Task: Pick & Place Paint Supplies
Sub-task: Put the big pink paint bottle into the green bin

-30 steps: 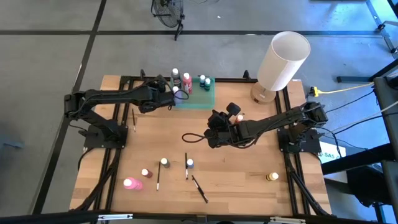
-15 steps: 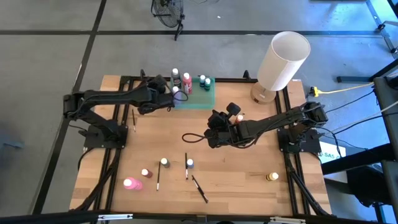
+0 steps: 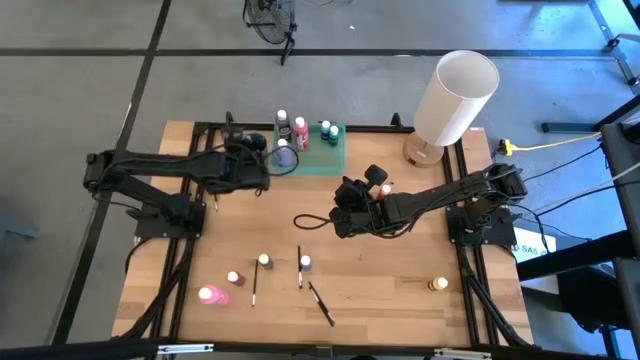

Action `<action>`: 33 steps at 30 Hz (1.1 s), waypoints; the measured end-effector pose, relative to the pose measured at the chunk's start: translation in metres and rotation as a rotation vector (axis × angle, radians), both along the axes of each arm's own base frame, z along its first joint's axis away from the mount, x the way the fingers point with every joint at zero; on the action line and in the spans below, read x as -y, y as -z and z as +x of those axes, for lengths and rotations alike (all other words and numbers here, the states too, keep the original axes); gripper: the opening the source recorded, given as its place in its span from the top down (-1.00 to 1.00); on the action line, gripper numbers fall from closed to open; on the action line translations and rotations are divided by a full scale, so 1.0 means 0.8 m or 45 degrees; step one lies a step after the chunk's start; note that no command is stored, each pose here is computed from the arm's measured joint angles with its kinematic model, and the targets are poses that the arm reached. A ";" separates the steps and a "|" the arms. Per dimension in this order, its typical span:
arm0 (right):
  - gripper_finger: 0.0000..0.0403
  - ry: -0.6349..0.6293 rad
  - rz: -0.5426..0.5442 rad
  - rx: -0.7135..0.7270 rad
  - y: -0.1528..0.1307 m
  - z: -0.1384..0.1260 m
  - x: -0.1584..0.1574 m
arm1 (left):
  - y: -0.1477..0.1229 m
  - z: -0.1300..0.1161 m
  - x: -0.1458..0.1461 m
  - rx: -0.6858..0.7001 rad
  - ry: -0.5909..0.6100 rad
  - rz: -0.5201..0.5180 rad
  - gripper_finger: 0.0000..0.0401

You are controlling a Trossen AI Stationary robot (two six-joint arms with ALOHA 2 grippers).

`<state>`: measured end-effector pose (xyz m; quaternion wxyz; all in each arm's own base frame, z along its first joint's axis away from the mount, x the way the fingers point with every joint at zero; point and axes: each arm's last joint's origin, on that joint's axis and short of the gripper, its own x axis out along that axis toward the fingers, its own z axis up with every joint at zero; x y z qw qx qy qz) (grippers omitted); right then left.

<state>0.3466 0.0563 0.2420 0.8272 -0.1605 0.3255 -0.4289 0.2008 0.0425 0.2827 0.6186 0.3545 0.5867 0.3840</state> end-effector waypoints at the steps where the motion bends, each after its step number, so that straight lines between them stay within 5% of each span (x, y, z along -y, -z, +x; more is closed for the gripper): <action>1: 1.00 0.000 0.003 0.004 0.000 0.000 0.000 | 0.001 -0.004 0.007 0.121 -0.028 -0.119 0.45; 5: 1.00 0.001 0.012 0.011 0.000 0.000 0.000 | 0.007 -0.011 0.025 0.318 -0.131 -0.618 0.45; 10: 1.00 0.002 0.015 0.018 0.000 0.001 0.000 | 0.010 -0.022 0.034 0.584 -0.572 -0.904 0.45; 16: 1.00 0.003 0.022 0.034 -0.001 0.002 0.000 | 0.010 -0.030 0.032 0.803 -0.900 -0.814 0.45; 20: 1.00 0.002 0.023 0.035 -0.001 0.002 -0.001 | 0.013 -0.028 0.037 0.874 -1.118 -0.964 0.45; 33: 1.00 0.004 0.004 0.006 -0.001 0.003 0.006 | 0.030 -0.015 0.035 0.746 -1.161 -0.890 0.43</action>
